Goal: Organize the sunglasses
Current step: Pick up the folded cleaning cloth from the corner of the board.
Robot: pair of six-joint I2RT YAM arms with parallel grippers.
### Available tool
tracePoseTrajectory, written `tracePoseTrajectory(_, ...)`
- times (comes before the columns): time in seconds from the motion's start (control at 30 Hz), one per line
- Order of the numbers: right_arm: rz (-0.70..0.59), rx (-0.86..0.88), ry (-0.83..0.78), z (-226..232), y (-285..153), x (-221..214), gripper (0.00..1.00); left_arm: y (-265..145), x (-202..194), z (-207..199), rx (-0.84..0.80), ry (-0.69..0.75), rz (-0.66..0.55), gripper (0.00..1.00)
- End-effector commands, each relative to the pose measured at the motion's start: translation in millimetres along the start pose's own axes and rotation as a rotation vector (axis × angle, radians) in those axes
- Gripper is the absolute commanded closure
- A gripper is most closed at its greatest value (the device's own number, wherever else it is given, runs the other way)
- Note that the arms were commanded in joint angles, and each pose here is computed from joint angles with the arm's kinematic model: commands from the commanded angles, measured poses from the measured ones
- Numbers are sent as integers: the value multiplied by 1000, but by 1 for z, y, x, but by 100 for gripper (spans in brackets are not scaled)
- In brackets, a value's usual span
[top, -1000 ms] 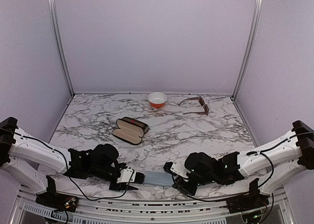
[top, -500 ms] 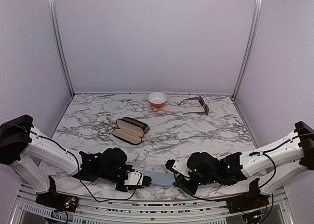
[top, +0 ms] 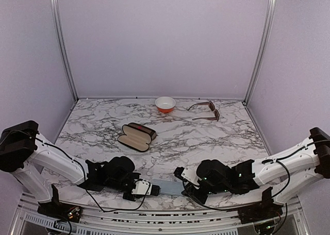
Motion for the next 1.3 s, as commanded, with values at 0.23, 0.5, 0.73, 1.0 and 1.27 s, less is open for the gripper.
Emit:
tracePoseTrajectory(0.23,-20,-4,14,1,-3,5,73,8,-10,-5,10,29,32,80)
tracePoseTrajectory(0.5,-21,5,20,2,-3,4,73,11,-12,-7,11,45,48,100)
tracePoseTrajectory(0.73,-27,22,29,6,-4,1,73,9,-12,-6,19,48,49,100)
tracePoseTrajectory(1.0,-11,11,-18,10,5,-2,73,7,-14,-7,24,46,51,100)
tracePoseTrajectory(1.27,39,-14,-48,9,18,-4,72,8,-14,-8,16,42,51,100)
Point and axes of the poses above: each gripper's point midway between its finger pads, its own y axis out along the fingers, its own z axis along the line the jaws close on, x = y × z, the point moved 5 cm from there along -y, back along the fingers, and after that the axes turned 10 degrees about -y, right-handed, at the moved point
